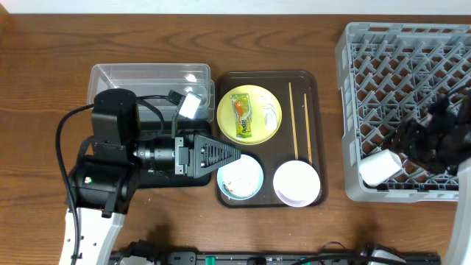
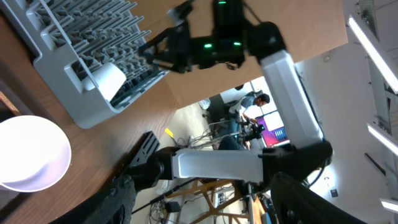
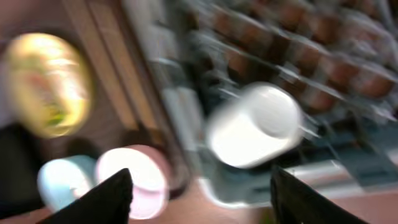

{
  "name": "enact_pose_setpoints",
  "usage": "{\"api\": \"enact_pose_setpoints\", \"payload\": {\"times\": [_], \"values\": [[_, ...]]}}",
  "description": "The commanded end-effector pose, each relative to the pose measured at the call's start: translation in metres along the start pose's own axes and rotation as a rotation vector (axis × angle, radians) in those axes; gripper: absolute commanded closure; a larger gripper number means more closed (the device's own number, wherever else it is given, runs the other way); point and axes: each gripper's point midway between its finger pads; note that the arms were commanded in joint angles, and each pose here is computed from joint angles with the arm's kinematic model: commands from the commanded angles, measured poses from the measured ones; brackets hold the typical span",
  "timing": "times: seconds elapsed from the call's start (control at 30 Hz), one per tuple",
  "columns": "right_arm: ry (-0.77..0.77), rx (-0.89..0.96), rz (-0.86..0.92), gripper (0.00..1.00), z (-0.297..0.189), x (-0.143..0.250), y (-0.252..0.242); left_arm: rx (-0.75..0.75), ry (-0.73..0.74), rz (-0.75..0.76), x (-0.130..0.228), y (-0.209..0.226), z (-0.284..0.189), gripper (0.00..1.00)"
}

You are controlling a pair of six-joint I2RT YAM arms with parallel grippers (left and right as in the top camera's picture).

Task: Sort waste into correct bins and load items into the dishwasher rack
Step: 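Carry the cup with the right gripper and place it in the dish rack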

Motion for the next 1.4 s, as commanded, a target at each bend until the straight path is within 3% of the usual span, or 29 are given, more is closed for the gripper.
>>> {"api": "enact_pose_setpoints", "payload": {"times": [0.0,0.17,0.27,0.33,0.37,0.43,0.5,0.77,1.03,1.37], "values": [[-0.2,-0.255,-0.205,0.25,-0.047,-0.017,0.061,-0.037,-0.038,0.027,-0.005,0.001,-0.001,0.28],[-0.322,-0.363,-0.343,0.12,-0.081,-0.006,0.097,-0.28,-0.18,-0.059,-0.019,0.051,-0.01,0.28],[-0.333,-0.34,-0.36,0.14,-0.087,0.003,0.1,-0.468,-0.229,-0.113,-0.014,0.087,-0.024,0.28],[-0.313,-0.218,-0.294,0.18,-0.083,0.005,0.08,-0.534,-0.227,-0.14,-0.008,0.099,-0.03,0.28],[-0.297,-0.091,-0.216,0.35,-0.08,0.004,0.058,-0.547,-0.218,-0.143,-0.004,0.102,-0.031,0.28],[-0.284,0.15,-0.049,0.52,-0.078,0.002,0.012,-0.555,-0.205,-0.15,0.0,0.103,-0.031,0.28],[-0.272,0.258,0.047,0.76,-0.073,-0.002,-0.012,-0.556,-0.203,-0.155,0.001,0.104,-0.031,0.28],[-0.069,0.342,0.154,0.97,-0.013,-0.015,-0.051,-0.555,-0.203,-0.155,0.001,0.104,-0.031,0.28],[0.114,0.352,0.227,0.99,0.045,-0.016,-0.072,-0.555,-0.203,-0.154,0.001,0.104,-0.031,0.28],[0.292,0.247,0.148,0.99,0.073,0.012,-0.048,-0.555,-0.203,-0.154,0.001,0.104,-0.031,0.28]]}}
Point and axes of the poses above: each gripper's point midway between its finger pads, its own z axis out along the fingers, its own y axis along the line the jaws close on, x = y × z, and after that the axes turned 12 degrees about -z, right-handed
